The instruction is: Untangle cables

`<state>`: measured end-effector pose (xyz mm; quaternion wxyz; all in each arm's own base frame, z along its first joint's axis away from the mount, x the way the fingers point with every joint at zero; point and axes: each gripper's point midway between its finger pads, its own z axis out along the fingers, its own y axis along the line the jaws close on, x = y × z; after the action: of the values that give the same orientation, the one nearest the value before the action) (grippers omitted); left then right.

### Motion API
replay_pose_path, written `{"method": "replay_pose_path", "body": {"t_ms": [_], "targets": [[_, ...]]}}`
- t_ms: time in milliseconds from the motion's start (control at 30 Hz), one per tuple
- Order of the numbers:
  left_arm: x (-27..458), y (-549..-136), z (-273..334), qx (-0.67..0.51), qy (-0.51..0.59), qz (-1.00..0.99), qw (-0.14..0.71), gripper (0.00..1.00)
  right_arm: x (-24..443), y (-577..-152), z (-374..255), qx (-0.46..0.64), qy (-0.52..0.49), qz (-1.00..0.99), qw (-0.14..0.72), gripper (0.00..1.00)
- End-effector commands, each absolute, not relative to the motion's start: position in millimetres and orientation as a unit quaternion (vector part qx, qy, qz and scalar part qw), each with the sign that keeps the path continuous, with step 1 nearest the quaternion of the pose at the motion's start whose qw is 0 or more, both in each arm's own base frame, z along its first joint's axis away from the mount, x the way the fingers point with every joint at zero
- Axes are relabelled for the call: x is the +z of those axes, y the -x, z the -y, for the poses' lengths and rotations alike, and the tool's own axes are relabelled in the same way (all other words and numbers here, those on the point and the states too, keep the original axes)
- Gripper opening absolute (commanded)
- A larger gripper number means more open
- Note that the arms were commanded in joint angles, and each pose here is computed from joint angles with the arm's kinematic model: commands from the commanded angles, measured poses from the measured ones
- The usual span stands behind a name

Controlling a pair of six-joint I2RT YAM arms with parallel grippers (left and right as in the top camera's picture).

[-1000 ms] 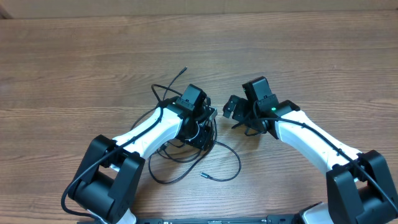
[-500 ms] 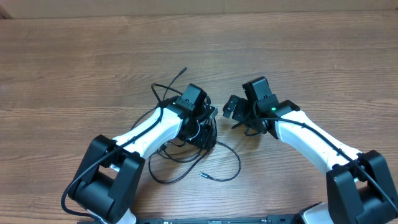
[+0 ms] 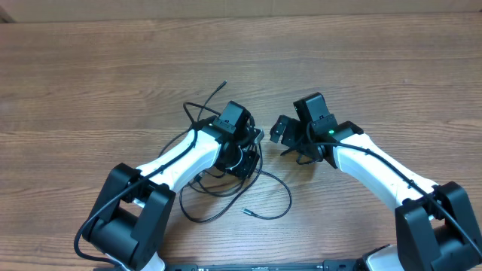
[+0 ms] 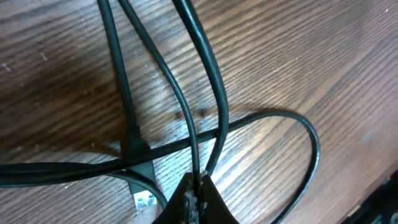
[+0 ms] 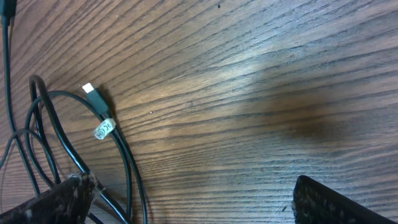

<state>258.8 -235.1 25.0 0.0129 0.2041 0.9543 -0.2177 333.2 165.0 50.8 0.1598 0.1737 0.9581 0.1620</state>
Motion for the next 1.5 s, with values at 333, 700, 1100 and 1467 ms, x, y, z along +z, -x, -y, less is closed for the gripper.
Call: {"method": "replay_pose_path", "body": {"t_ms": [333, 700, 1100, 1467], "targets": [[236.0, -325.5, 228.8, -0.281, -0.178, -0.901, 0.278, 0.04, 48.6, -333.1, -164.5, 0.161, -0.175, -0.958, 0.158, 1.0], [309.3, -338.4, 119.8, -0.105, 0.024, -0.892, 0.44, 0.04, 48.6, -333.1, -164.5, 0.161, -0.175, -0.958, 0.158, 1.0], [200.0, -310.8, 45.8, 0.134, 0.099, -0.956, 0.24, 0.04, 48.6, -333.1, -164.5, 0.161, -0.175, -0.958, 0.158, 1.0], [119.5, -292.9, 28.7, 0.206, 0.102, -0.972, 0.055, 0.2, 48.6, -333.1, -164.5, 0.161, -0.175, -0.958, 0.158, 1.0]]}}
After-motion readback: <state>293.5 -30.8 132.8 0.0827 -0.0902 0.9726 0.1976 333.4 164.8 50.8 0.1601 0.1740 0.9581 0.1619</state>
